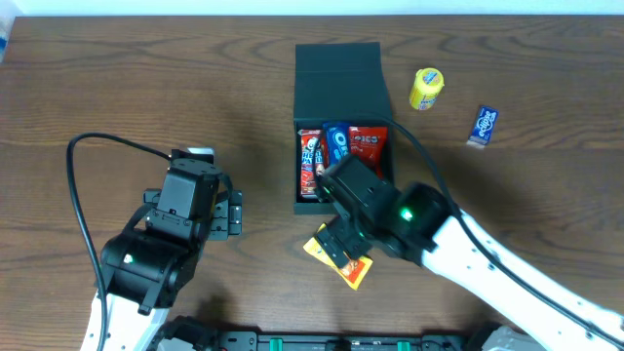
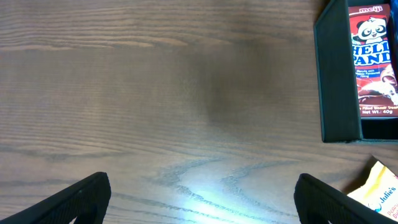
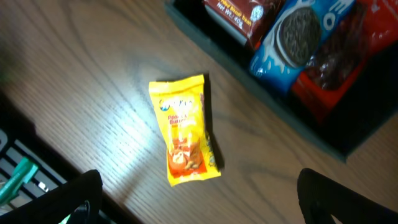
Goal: Pack container
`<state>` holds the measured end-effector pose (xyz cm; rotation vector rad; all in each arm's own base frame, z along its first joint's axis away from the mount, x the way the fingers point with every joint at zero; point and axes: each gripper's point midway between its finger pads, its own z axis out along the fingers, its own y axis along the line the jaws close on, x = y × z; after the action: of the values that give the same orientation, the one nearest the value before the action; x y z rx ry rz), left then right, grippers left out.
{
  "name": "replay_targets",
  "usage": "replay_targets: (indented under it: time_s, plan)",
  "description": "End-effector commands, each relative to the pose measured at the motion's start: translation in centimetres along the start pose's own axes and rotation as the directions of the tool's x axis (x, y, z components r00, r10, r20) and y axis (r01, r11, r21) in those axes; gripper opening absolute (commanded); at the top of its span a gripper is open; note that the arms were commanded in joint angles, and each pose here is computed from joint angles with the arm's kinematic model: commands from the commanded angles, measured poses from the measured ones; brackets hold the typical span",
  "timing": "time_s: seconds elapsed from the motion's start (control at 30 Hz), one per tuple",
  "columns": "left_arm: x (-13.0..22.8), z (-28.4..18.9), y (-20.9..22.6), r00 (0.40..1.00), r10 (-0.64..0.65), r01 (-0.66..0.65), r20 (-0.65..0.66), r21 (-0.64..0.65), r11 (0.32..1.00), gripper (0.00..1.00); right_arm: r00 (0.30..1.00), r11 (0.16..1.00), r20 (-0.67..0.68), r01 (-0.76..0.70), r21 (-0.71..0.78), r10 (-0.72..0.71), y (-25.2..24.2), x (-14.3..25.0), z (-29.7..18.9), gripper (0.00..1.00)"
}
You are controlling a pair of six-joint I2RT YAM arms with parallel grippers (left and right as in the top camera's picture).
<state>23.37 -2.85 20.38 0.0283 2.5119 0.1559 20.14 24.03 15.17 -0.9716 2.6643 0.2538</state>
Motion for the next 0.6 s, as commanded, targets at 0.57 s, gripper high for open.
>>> replay_targets:
  time_s: [0.57]
  plan:
    - [0.2,0.1,0.1,1.0,0.005,-0.005,-0.007,-0.004,1.0,0.95,0.995,0.999,-0.099,0.017,-0.035,-0.021,0.2,8.4,4.7,0.99]
